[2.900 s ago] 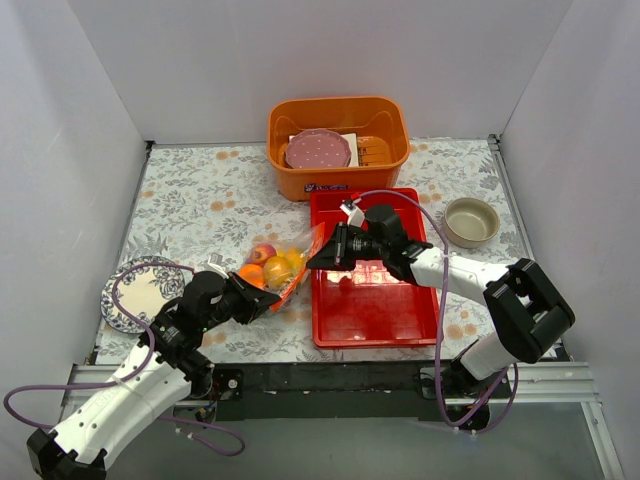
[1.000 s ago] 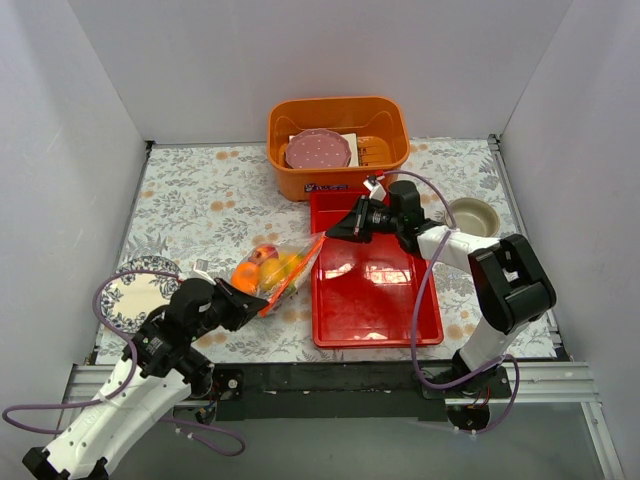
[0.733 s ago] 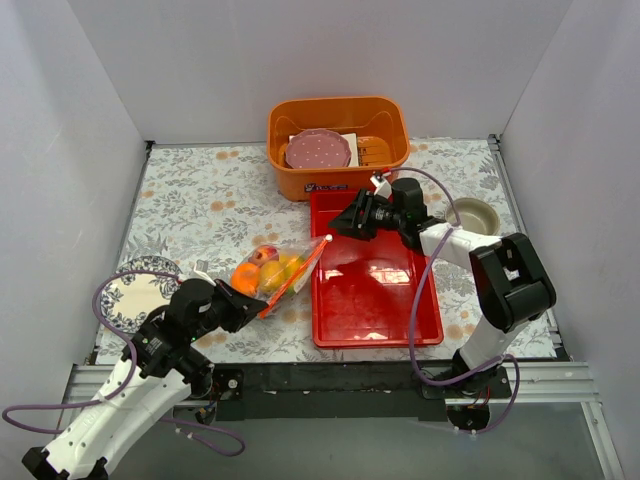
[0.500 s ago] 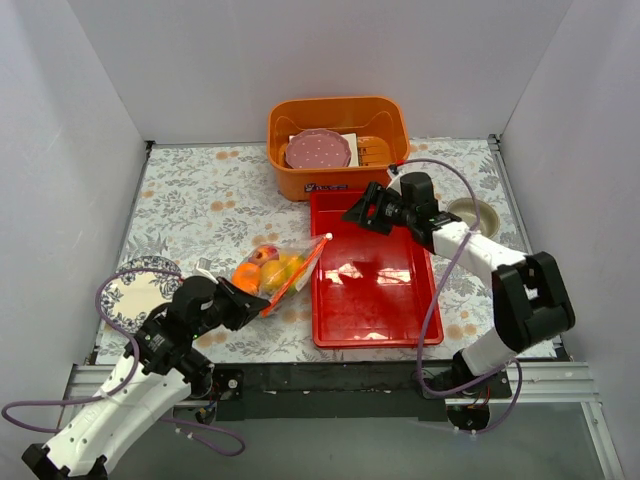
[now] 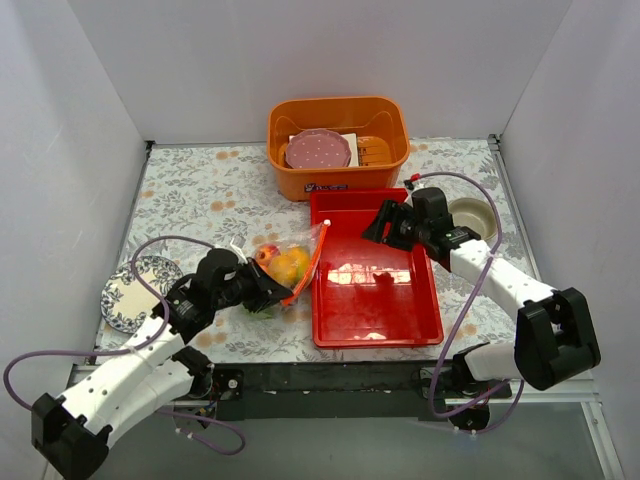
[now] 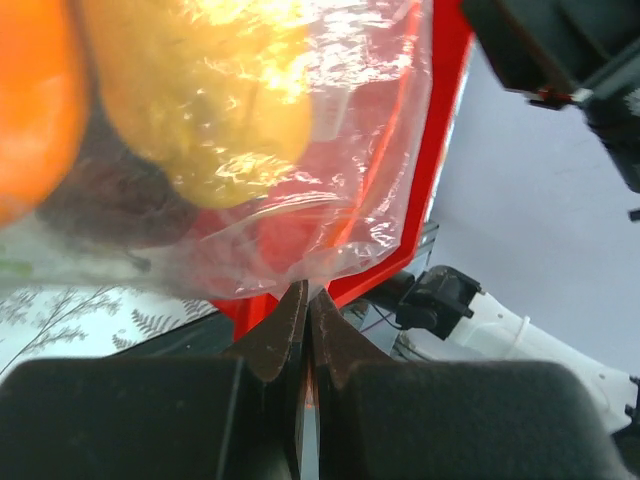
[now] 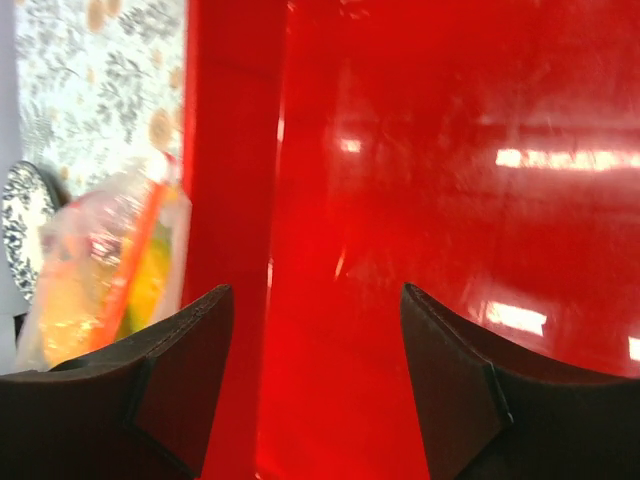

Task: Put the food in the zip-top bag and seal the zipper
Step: Place the zipper food storage bag at the center of the board, then reset both arms

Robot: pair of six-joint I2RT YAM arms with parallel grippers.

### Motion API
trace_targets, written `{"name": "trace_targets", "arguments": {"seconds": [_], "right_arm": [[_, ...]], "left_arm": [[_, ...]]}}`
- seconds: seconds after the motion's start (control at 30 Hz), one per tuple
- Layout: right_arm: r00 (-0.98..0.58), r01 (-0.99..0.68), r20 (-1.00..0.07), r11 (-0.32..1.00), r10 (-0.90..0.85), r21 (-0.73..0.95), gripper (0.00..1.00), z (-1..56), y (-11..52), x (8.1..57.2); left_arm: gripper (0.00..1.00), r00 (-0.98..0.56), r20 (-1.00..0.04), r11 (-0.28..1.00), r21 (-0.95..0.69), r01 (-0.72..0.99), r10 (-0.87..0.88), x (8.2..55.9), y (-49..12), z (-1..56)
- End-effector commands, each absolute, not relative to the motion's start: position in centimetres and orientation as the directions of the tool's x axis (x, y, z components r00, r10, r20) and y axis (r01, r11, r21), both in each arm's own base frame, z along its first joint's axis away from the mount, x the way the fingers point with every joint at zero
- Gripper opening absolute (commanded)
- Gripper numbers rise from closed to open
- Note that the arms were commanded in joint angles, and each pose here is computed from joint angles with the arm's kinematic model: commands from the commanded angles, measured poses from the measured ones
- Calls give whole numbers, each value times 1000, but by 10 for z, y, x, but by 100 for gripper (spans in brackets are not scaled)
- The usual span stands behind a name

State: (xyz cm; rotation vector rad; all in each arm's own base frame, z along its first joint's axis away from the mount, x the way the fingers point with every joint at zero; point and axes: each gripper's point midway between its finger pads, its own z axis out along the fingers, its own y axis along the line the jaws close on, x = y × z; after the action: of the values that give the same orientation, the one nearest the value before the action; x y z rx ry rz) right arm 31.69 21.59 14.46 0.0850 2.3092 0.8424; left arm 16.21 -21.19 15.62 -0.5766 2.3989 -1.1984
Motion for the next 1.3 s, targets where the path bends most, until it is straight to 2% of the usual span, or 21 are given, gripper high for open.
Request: {"name": "trace_targets", "arguments": {"seconds": [0.0,0.2,0.3,0.37,0.4,0.47,0.5,0.53,0.6,0.73,0.83,1.07,1.27], "right_arm": [[-765,-154,-585,805,270,572,74,143,206,309],[-772,-127,-578,827,264,547,76,132,194,299],[-768,-116,-586,844,258,524,77,131,186,297],[-762,-106,-595,855,258,507,78,131,181,297],[-754,-111,-605,859,255,500,79,133,178,297],[-755,-97,-606,872,250,480,79,130,171,296],[-750,-93,-611,875,251,474,80,131,167,297],[-754,-89,-610,882,243,462,80,129,164,295],[-752,-79,-612,889,244,451,80,127,158,295],[-753,-59,-611,899,245,433,81,121,146,294],[-754,-46,-612,911,238,411,81,120,135,295],[-728,-45,-652,934,213,355,85,128,110,298],[-715,-49,-671,944,194,325,86,136,101,298]], "left_arm": [[0,-869,-274,482,-875,48,-411,170,-238,210],[0,-883,-305,450,-884,124,-356,179,-255,228],[1,-899,-318,482,-864,144,-302,176,-256,217],[12,-899,-340,521,-839,157,-277,176,-254,211],[24,-904,-334,562,-816,136,-267,175,-249,203],[30,-879,-413,614,-766,193,-239,182,-243,208],[42,-884,-416,646,-739,190,-215,180,-238,204],[48,-859,-473,671,-703,236,-194,187,-235,213],[62,-857,-485,719,-657,227,-173,188,-227,209],[87,-821,-543,722,-638,268,-175,193,-224,228],[98,-798,-571,709,-643,290,-191,196,-224,243],[98,-725,-674,763,-540,356,-140,218,-219,272],[98,-626,-767,817,-449,361,-144,264,-211,300]]}}
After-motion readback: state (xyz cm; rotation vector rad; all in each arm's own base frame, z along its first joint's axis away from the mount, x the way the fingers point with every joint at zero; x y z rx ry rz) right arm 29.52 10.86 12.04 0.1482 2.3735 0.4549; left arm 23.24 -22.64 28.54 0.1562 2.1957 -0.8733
